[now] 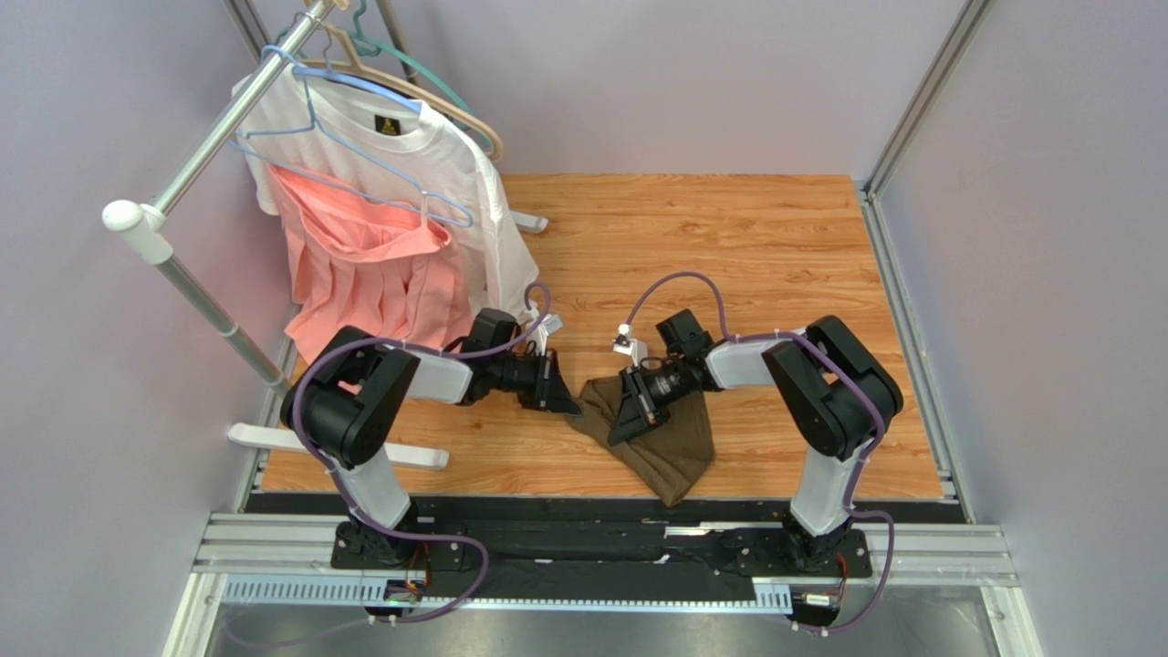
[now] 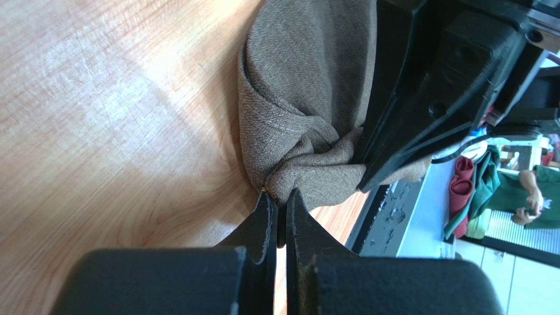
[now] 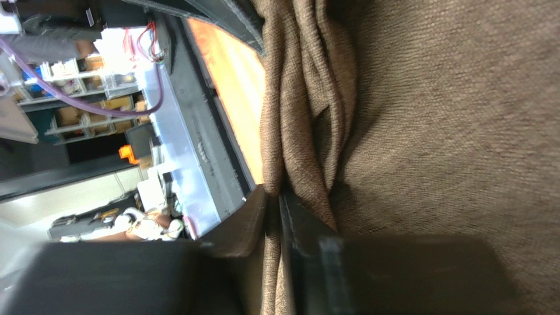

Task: Fold the napkin, place the utensils inside, and roll it up
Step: Roll the napkin with the utensil

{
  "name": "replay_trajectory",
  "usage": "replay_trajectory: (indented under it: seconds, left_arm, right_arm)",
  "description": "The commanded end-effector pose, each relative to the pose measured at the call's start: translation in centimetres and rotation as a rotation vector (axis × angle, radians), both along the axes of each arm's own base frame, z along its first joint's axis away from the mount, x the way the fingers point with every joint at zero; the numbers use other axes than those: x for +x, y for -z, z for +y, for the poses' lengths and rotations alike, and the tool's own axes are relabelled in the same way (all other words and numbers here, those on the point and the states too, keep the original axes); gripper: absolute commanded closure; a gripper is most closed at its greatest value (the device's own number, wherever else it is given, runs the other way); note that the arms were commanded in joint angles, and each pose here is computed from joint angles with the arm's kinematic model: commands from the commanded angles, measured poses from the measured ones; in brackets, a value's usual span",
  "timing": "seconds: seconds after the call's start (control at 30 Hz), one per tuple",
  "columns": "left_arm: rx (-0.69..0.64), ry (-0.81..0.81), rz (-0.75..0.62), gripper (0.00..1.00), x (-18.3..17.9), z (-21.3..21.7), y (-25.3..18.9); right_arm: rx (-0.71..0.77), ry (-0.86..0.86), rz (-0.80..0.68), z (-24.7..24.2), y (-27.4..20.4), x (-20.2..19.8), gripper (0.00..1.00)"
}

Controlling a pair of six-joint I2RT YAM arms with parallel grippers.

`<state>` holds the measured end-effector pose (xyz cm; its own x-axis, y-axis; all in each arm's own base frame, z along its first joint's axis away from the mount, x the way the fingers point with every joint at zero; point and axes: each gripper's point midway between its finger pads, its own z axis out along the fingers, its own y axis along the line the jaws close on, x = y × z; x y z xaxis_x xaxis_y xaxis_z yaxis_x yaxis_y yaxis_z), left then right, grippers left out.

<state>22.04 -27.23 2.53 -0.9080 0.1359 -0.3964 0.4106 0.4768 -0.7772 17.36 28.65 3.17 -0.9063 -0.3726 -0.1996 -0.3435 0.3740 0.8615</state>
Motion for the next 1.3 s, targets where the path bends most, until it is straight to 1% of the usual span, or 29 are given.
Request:
replay_trajectory:
  seconds: [0.0,0.03,0.07,0.1,0.13,0.2,0.23,0.3,0.33,0.4,0.43,0.5,0.53,0.6,0.63,0.73,0.8,0.97,1.17,1.27]
  left_arm:
    - [0.136,0.003,0.056,1.0,0.0,0.5,0.5]
    - [0.159,-0.004,0.058,1.0,0.2,0.7,0.6]
    - [0.173,-0.001,0.067,1.0,0.2,0.8,0.5]
    - [0.184,0.003,0.084,1.0,0.2,0.8,0.3]
    - [0.189,0.005,0.087,1.0,0.2,0.8,0.2]
    - [0.202,0.01,0.096,1.0,0.3,1.0,0.0]
    - [0.209,0.014,0.105,1.0,0.3,1.0,0.1]
    - [0.222,0.022,0.111,1.0,0.4,1.2,-0.2]
    - [0.229,0.021,0.116,1.0,0.5,1.4,-0.1]
    - [0.237,0.035,0.125,1.0,0.8,1.7,-0.4]
    - [0.238,0.034,0.141,1.0,0.9,2.0,-0.3]
    - [0.254,0.047,0.146,1.0,1.3,2.3,-0.6]
    - [0.258,0.054,0.156,1.0,1.3,2.5,-0.4]
    - [0.259,0.052,0.156,1.0,1.9,2.6,-0.8]
    - [0.256,0.053,0.161,1.0,2.0,2.6,-1.0]
    - [0.268,0.058,0.161,1.0,2.4,2.9,-1.4]
    - [0.279,0.055,0.156,1.0,2.6,3.1,-1.7]
    - [0.289,0.056,0.144,1.0,2.6,3.3,-2.2]
    - [0.298,0.057,0.142,1.0,2.4,3.6,-2.3]
    - [0.296,0.061,0.145,1.0,2.3,3.5,-2.2]
  right_arm:
    - [-0.055,0.058,-0.144,0.2,-1.0,3.0,0.72]
    - [-0.074,0.074,-0.172,-0.1,-1.9,3.4,0.55]
    - [-0.081,0.078,-0.189,-0.2,-2.3,3.4,0.51]
    - [-0.091,0.088,-0.208,-0.4,-2.7,3.6,0.49]
    - [-0.132,0.116,-0.234,-0.9,-2.9,4.0,0.46]
    - [-0.168,0.168,-0.32,-1.7,-4.6,4.8,0.43]
    - [-0.222,0.222,-0.367,-2.6,-4.7,5.7,0.41]
    - [-0.218,0.281,-0.461,-3.4,-6.8,5.9,0.4]
    - [-0.269,0.308,-0.506,-4.0,-6.8,6.1,0.39]
    - [-0.298,0.303,-0.608,-4.3,-7.9,5.6,0.39]
    - [-0.37,0.284,-0.683,-4.2,-7.5,4.9,0.39]
    - [-0.426,0.249,-0.771,-3.9,-6.9,3.9,0.38]
    - [-0.466,0.239,-0.84,-3.3,-6.7,3.3,0.38]
    - [-0.497,0.232,-0.889,-2.9,-6.1,2.4,0.38]
    - [-0.516,0.222,-0.945,-2.2,-6.0,1.7,0.38]
    - [-0.554,0.18,-1.036,-0.9,-5.2,0.3,0.39]
    - [-0.596,0.165,-1.083,-0.8,-4.8,0.1,0.39]
    - [-0.652,0.086,-1.109,-0.1,-2.6,-0.9,0.41]
    - [-0.671,0.078,-1.098,-0.3,-1.4,-1.1,0.42]
    - [-0.676,0.057,-1.062,-0.1,-0.3,-1.4,0.46]
